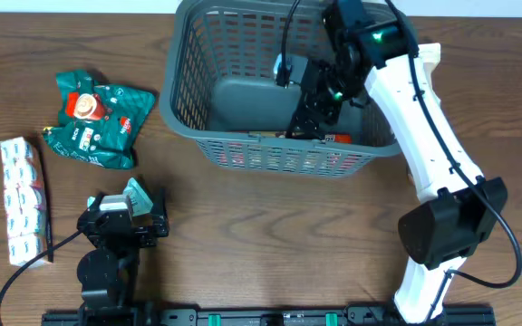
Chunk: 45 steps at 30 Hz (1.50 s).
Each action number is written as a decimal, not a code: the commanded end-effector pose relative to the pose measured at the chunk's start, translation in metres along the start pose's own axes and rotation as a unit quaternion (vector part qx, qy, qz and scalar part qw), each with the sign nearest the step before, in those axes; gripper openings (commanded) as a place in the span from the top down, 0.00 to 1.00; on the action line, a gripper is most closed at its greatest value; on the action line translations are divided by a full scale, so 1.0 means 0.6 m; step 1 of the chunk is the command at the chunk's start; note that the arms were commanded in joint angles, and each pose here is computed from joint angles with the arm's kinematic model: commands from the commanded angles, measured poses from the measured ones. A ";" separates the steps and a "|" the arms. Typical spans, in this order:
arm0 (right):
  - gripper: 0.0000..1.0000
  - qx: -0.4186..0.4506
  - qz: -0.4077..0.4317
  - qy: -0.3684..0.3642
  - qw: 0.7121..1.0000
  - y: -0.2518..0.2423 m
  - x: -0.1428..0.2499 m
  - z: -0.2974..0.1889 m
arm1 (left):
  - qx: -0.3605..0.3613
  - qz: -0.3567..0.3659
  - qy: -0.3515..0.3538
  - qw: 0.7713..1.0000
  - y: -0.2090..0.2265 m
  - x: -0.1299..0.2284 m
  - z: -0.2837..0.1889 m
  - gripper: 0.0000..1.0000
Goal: Pack container
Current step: 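Lower the pasta into the basket, open the right gripper, withdraw, then move the right gripper to the white pouch right of the basket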
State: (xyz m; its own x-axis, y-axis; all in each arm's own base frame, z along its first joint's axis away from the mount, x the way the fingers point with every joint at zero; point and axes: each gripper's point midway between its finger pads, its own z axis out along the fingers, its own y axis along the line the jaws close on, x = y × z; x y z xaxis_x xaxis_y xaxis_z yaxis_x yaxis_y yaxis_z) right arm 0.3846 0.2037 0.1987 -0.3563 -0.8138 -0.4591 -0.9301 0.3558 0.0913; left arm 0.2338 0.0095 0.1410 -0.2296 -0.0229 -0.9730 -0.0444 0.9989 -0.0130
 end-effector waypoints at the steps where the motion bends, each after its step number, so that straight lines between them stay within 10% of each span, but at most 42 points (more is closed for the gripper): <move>1: 0.02 0.036 0.046 -0.046 0.997 -0.022 -0.031 -0.049 | 0.003 0.004 0.012 1.000 -0.001 0.019 0.004 0.01; 10: 0.01 0.291 0.279 -0.104 0.909 -0.149 -0.023 -0.266 | 0.003 0.004 0.012 1.000 -0.001 0.019 0.004 0.02; 20: 0.01 0.394 0.434 -0.065 0.808 -0.160 0.143 -0.417 | 0.003 0.004 0.012 1.000 -0.001 0.019 0.004 0.02; 27: 0.01 0.388 0.525 -0.027 0.757 -0.186 0.256 -0.419 | 0.003 0.004 0.012 1.000 -0.001 0.019 0.004 0.01; 45: 0.01 0.295 0.549 0.085 0.778 -0.255 0.425 -0.156 | 0.003 0.004 0.012 1.000 -0.001 0.019 0.004 0.01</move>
State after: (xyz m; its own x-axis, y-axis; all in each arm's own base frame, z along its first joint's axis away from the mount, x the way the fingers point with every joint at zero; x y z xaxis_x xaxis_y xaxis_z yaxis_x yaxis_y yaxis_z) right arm 0.4375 -0.0966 0.1762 -0.9455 0.0907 -0.3127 0.1289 0.9862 -0.1037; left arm 0.2338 0.0095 0.1412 -0.2288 -0.0228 -0.9732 -0.0444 0.9989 -0.0130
